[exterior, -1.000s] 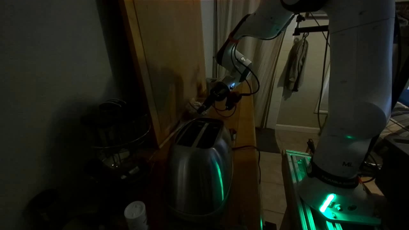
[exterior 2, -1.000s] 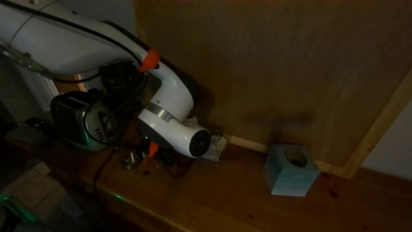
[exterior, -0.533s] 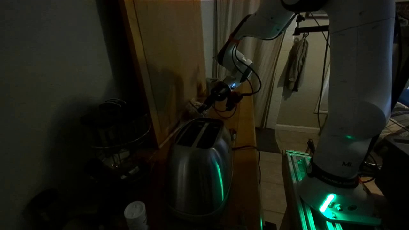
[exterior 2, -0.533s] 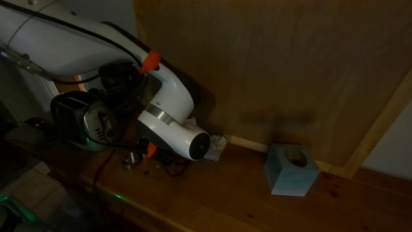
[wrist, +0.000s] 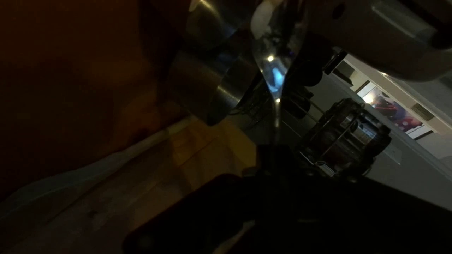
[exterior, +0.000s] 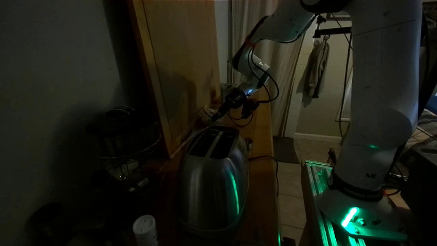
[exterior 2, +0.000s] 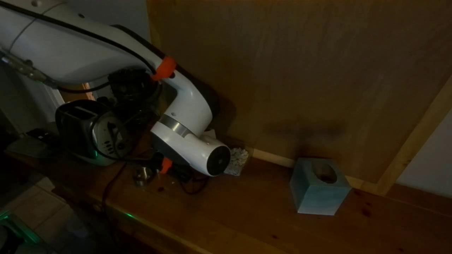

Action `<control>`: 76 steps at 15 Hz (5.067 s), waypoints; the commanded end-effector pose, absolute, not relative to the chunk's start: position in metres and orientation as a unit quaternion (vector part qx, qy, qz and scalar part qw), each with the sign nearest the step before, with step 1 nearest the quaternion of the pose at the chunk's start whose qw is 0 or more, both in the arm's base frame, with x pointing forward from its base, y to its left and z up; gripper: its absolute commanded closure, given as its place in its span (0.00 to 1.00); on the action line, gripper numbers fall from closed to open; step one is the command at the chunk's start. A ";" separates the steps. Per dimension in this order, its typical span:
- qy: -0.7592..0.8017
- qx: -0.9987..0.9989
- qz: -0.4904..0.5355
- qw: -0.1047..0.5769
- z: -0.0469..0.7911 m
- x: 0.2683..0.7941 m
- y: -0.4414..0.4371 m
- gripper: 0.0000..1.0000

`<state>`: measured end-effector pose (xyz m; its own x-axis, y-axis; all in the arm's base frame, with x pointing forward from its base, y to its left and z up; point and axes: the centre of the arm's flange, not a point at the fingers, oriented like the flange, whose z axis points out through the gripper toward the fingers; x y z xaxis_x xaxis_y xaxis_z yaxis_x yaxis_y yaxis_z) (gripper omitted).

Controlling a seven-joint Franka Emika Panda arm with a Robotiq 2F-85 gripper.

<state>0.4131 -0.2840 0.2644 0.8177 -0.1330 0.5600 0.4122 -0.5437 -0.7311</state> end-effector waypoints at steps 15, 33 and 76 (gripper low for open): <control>-0.084 -0.852 -0.306 0.416 0.287 0.407 -0.267 0.98; -0.106 -0.807 -0.349 0.465 0.299 0.399 -0.271 0.98; 0.035 -0.978 -0.195 0.062 0.344 0.437 -0.274 0.98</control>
